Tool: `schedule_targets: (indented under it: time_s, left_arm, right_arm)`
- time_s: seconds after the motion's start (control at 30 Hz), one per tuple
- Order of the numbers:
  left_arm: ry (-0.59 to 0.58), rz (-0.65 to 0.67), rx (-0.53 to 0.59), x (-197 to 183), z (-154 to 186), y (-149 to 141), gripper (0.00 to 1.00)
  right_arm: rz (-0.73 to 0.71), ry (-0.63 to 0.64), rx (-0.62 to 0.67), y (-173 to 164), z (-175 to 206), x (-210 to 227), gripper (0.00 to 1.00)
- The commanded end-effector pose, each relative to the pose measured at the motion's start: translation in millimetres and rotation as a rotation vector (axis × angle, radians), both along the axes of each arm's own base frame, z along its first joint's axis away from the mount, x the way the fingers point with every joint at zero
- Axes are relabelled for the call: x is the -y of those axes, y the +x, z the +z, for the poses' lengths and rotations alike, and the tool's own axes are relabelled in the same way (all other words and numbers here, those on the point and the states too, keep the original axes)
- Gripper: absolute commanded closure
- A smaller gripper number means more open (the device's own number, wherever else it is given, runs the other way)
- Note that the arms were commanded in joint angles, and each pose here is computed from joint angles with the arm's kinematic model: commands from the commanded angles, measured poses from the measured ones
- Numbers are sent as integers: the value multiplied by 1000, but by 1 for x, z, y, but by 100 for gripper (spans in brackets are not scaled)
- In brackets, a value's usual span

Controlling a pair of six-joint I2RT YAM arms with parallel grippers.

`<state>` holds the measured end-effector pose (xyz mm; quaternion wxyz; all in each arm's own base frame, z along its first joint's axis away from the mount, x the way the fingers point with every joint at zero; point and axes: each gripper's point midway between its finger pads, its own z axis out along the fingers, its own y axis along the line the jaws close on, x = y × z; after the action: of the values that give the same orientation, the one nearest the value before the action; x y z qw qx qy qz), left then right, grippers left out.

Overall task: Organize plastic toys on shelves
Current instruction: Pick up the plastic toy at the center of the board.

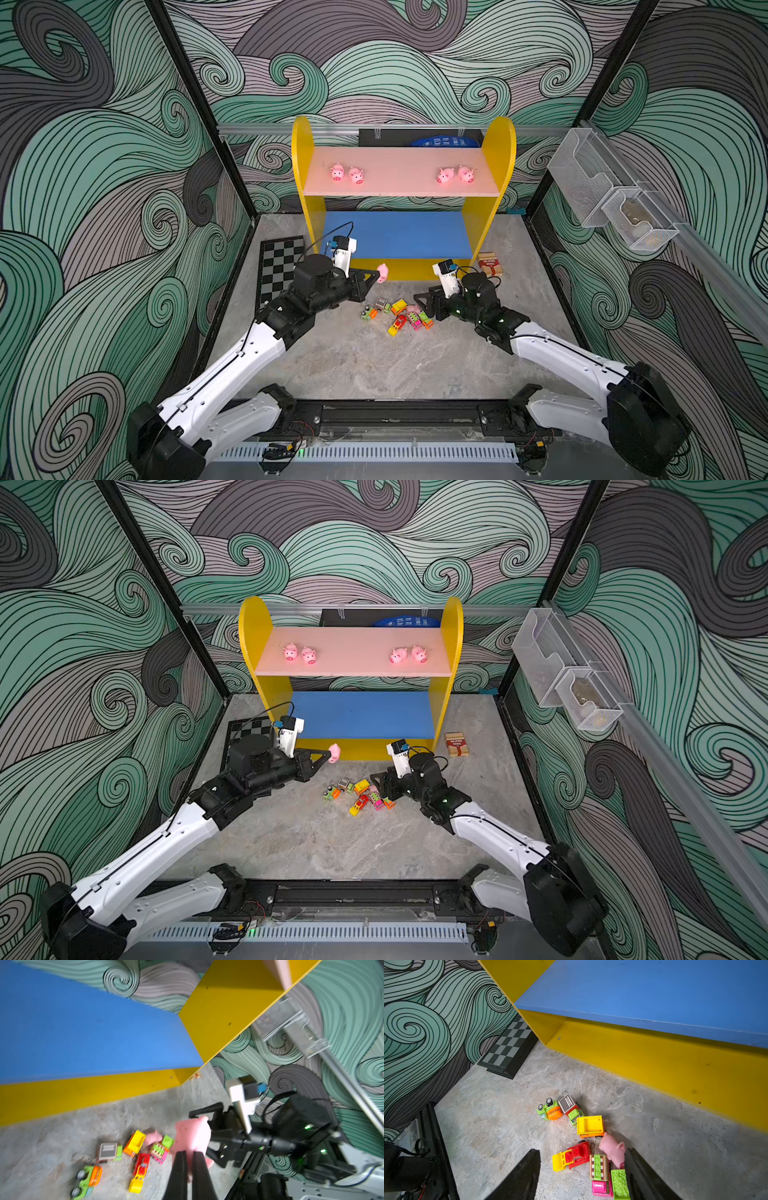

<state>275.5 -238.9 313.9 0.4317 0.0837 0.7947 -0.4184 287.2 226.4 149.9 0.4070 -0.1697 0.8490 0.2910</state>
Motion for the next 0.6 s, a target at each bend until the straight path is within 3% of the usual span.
schedule_targets:
  time_s: [0.0,0.23,0.33,0.57]
  left_arm:
    - [-23,-15,93,7,57,7,100]
    - [-53,80,193,13,134,46,100]
    - [-22,172,199,9,147,68,100]
    - [-13,246,176,20,157,109,100]
  right_arm:
    - [-33,-6,11,3,-1,7,33]
    - [-41,-11,4,3,-4,10,33]
    - [-43,-11,3,3,-5,10,33]
    - [-46,-3,-8,3,-6,10,33]
